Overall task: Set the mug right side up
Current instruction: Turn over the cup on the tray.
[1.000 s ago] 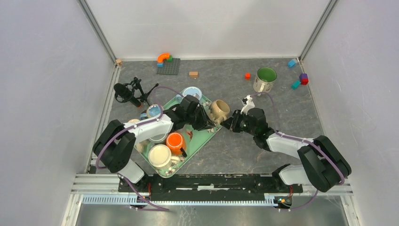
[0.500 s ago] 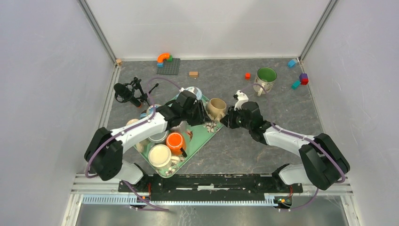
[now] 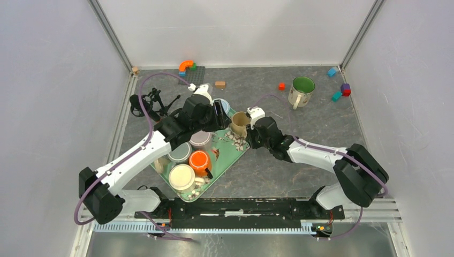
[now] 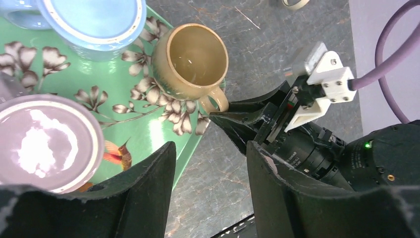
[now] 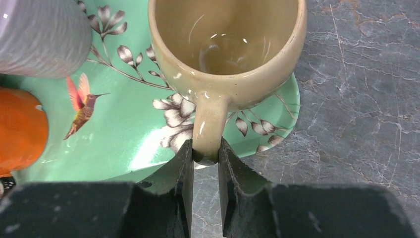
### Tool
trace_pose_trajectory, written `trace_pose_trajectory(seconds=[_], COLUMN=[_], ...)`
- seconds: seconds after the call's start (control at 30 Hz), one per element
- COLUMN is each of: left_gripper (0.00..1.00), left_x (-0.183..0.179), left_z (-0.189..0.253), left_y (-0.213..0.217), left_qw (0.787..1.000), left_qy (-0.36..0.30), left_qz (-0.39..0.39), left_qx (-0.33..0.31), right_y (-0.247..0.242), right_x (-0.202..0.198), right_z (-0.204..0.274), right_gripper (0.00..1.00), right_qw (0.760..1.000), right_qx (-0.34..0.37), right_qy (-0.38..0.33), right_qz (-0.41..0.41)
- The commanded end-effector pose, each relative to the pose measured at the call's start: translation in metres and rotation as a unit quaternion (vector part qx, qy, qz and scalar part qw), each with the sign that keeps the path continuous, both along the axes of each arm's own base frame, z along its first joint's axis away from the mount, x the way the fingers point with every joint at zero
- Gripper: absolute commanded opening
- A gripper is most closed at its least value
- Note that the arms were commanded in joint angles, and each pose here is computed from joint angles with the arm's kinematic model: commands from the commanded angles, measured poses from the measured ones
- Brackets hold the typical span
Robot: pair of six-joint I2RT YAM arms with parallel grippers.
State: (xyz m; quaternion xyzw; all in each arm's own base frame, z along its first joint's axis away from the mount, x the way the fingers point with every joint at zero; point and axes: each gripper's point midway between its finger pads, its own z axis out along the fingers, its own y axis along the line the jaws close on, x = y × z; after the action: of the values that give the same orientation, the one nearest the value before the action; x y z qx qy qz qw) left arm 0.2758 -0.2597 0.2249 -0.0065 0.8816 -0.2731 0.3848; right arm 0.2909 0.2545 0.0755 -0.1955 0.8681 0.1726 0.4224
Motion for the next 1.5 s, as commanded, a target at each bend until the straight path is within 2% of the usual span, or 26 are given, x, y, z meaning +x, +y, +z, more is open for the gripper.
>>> trace_pose_trajectory(seconds=[0.0,0.2,0.5,0.63,0.8,1.0,1.13,1.33,1.47], left_gripper=[0.62,0.68,0.77,0.78,0.78,0.79,0.79,0.79,0.81], left_x=[0.002,0.002,0.002,0.003,0.003,0.004,0.003,0.002,0.001], left_z=[0.023,0.021,0.024,0.026,0.027,0.027,0.027,0.027,0.027], left_y=[0.016,0.022,0.026,0.027,0.03,0.031,0.03,0.03,0.03], left_qw=[0.999,0.999,0.998,0.998,0.998,0.998,0.998,0.998,0.998], left_qy=[-0.044,-0.046,-0.051,-0.054,-0.054,-0.053,-0.052,-0.053,-0.054], left_qz=[0.006,0.012,0.015,0.016,0.018,0.018,0.016,0.012,0.008], left_qx=[0.026,0.026,0.017,0.016,0.016,0.015,0.013,0.013,0.012], right_y=[-0.004,-0.001,0.01,0.014,0.019,0.018,0.019,0.021,0.023], right_x=[0.008,0.009,0.023,0.03,0.036,0.038,0.041,0.042,0.044], right_z=[-0.004,-0.009,0.0,0.002,-0.004,-0.009,-0.008,0.001,0.021], right_gripper=[0.18,0.27,0.55,0.61,0.6,0.51,0.35,0.03,0.0], right_qw=[0.999,0.998,0.996,0.995,0.994,0.992,0.991,0.992,0.993], right_qx=[-0.05,-0.069,-0.082,-0.092,-0.107,-0.123,-0.128,-0.125,-0.11], right_qy=[-0.013,-0.012,-0.027,-0.034,-0.029,-0.02,-0.019,-0.021,-0.032], right_qz=[-0.013,-0.01,0.005,0.014,0.021,0.019,0.016,0.014,0.009])
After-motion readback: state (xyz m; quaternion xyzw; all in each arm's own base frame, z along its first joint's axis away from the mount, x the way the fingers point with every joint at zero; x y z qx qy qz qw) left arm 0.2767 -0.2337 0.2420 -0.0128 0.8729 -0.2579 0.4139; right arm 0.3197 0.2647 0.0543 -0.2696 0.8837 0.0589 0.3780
